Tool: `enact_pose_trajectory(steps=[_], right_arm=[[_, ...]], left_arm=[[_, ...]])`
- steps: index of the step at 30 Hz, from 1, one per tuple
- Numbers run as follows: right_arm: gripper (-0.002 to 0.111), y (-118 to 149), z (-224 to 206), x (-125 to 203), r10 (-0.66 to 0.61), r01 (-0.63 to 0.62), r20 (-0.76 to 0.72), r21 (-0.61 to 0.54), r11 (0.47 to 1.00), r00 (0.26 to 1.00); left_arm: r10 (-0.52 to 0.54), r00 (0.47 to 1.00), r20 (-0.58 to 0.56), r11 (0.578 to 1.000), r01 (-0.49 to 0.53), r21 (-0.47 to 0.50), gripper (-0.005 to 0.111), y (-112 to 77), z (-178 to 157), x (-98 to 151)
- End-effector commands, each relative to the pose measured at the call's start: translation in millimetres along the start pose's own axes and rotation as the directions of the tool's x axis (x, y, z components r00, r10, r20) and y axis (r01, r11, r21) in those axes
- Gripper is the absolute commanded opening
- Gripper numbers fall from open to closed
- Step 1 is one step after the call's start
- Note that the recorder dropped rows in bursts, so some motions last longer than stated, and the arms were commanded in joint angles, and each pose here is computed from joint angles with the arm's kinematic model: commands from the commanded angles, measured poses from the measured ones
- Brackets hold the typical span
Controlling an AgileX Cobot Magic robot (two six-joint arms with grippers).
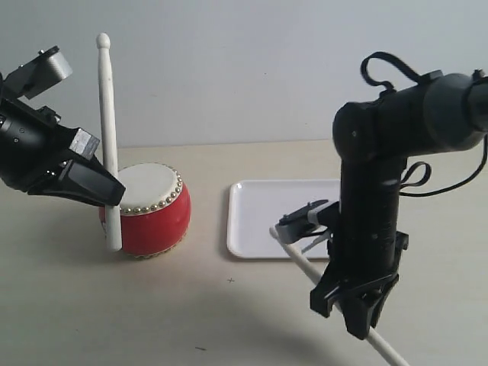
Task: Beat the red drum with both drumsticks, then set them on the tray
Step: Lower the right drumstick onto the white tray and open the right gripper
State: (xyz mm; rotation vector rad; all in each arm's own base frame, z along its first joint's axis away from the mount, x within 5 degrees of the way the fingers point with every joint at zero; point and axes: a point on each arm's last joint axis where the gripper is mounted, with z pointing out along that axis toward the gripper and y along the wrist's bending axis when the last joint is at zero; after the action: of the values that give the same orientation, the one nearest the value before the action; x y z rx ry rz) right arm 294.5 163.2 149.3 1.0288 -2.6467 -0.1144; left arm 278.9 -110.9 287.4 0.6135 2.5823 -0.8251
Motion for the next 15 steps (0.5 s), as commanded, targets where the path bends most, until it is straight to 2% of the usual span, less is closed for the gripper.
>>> enact_pose_trajectory(steps=[1,4,8,12,15], right_arm=[[0.000,10.5,23.1,-8.7,-0.123,0.132,-0.103,0.085,0.988,0.987],[0.000,12.4,34.8,-12.4,-0.160,0.181,-0.161,0.126,0.975,0.974],[0.000,13.7,33.0,-13.6,-0.158,0.178,-0.152,0.124,0.976,0.976],[0.000,7.8,3.6,-15.7,-0.151,0.157,-0.051,0.147,0.977,0.987],[0.000,-13.3,-32.6,-18.9,-0.120,0.105,0.069,0.189,0.976,0.990]], left_arm=[[-0.003,1.000,0.022,1.000,0.003,0.017,0.000,-3.7,-2.8,-1.1],[-0.003,1.000,0.017,1.000,0.003,0.021,0.000,-4.0,-2.8,-0.6],[-0.003,1.000,0.003,1.000,0.003,0.029,0.000,-4.8,-2.8,0.7],[-0.002,1.000,-0.011,0.999,0.003,0.039,0.000,-5.7,-2.9,2.0],[-0.002,1.000,-0.011,0.999,0.003,0.039,0.000,-5.7,-2.9,2.0]])
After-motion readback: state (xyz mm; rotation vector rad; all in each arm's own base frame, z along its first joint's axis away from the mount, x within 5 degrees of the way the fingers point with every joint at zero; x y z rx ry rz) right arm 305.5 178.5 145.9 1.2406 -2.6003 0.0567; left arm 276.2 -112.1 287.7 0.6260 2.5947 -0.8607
